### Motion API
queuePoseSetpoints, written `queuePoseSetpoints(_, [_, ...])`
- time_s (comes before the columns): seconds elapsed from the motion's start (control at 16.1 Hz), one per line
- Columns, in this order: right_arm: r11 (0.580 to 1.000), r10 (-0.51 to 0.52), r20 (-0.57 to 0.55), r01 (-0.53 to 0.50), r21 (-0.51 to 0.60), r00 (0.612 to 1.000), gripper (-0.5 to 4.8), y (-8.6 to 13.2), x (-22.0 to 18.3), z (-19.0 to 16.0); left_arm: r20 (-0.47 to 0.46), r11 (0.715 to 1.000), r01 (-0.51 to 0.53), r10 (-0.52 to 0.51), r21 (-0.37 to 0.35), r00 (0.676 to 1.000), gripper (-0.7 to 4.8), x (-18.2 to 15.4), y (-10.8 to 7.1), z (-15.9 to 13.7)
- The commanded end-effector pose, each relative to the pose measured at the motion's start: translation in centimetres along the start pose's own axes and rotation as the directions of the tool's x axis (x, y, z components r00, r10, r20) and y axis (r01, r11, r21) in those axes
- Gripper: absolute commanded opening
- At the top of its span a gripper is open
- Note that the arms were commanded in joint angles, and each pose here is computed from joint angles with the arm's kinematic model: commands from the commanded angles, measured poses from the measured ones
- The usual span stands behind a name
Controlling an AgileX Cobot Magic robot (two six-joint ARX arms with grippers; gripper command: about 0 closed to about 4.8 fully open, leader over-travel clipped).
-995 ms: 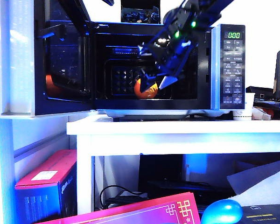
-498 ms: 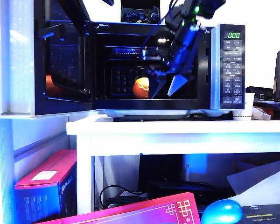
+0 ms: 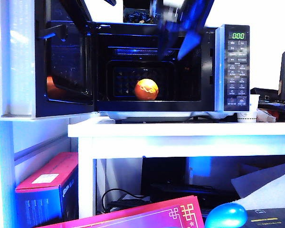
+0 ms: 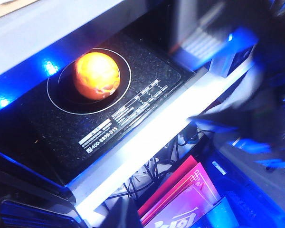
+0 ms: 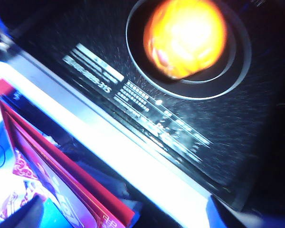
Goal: Open the microwave door, place the orange inside the microwave, then close the microwave door.
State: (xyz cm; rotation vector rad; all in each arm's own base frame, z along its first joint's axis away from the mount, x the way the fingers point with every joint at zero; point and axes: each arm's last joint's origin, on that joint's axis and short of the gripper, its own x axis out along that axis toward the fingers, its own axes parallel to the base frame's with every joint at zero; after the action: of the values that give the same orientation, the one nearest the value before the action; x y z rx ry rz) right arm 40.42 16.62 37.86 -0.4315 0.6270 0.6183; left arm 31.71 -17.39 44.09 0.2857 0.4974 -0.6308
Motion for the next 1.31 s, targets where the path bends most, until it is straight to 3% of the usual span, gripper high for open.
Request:
queuePoseSetpoints(0.06, [0.998,-0.062,0.160,0.066,-0.021,0.985,4.79,0.2,-6.3,2.0,0.019,1.000,0.001,-0.001,-0.001,1.000,-0.05,-0.1,0.0,0.2])
queuePoseSetpoints(0.25, [0.979,-0.189,0.364,0.204,-0.003,0.912,4.79,0.5,-13.7,3.6,0.026,1.000,0.011,-0.011,0.000,1.000,-0.05,-0.2,0.0,0.3])
queuePoseSetpoints(0.37, [0.968,-0.227,0.483,0.248,0.021,0.845,0.02,0.9,-18.0,4.1,0.037,1.000,0.013,-0.013,0.001,0.999,-0.05,-0.5,0.0,0.4])
queuePoseSetpoints(0.56, [0.966,-0.247,0.557,0.244,0.082,0.793,-0.01,1.4,-21.6,4.0,0.136,1.000,0.019,-0.021,0.014,0.991,-0.05,-1.4,0.0,1.3])
queuePoseSetpoints(0.93, [0.993,-0.112,0.579,0.102,0.051,0.808,-0.01,2.1,-22.5,3.7,0.227,1.000,0.000,-0.004,0.018,0.974,-0.05,-4.5,-0.1,2.9])
queuePoseSetpoints(1.06, [0.993,-0.115,0.586,0.105,0.051,0.802,-0.01,2.1,-22.6,3.7,0.236,0.997,-0.077,0.071,0.013,0.969,-0.05,-6.6,0.1,3.7])
queuePoseSetpoints(1.12, [0.993,-0.116,0.589,0.107,0.051,0.800,-0.01,2.1,-22.6,3.8,0.226,0.987,-0.158,0.156,-0.006,0.962,-0.05,-7.7,0.3,4.0])
queuePoseSetpoints(1.24, [0.993,-0.118,0.596,0.110,0.050,0.794,-0.01,2.1,-22.7,3.8,0.142,0.948,-0.317,0.315,-0.009,0.938,-0.05,-9.4,0.6,3.8])
queuePoseSetpoints(1.31, [0.993,-0.119,0.600,0.111,0.050,0.791,-0.01,2.1,-22.8,3.8,0.083,0.939,-0.343,0.342,-0.001,0.936,-0.05,-9.6,0.6,3.3])
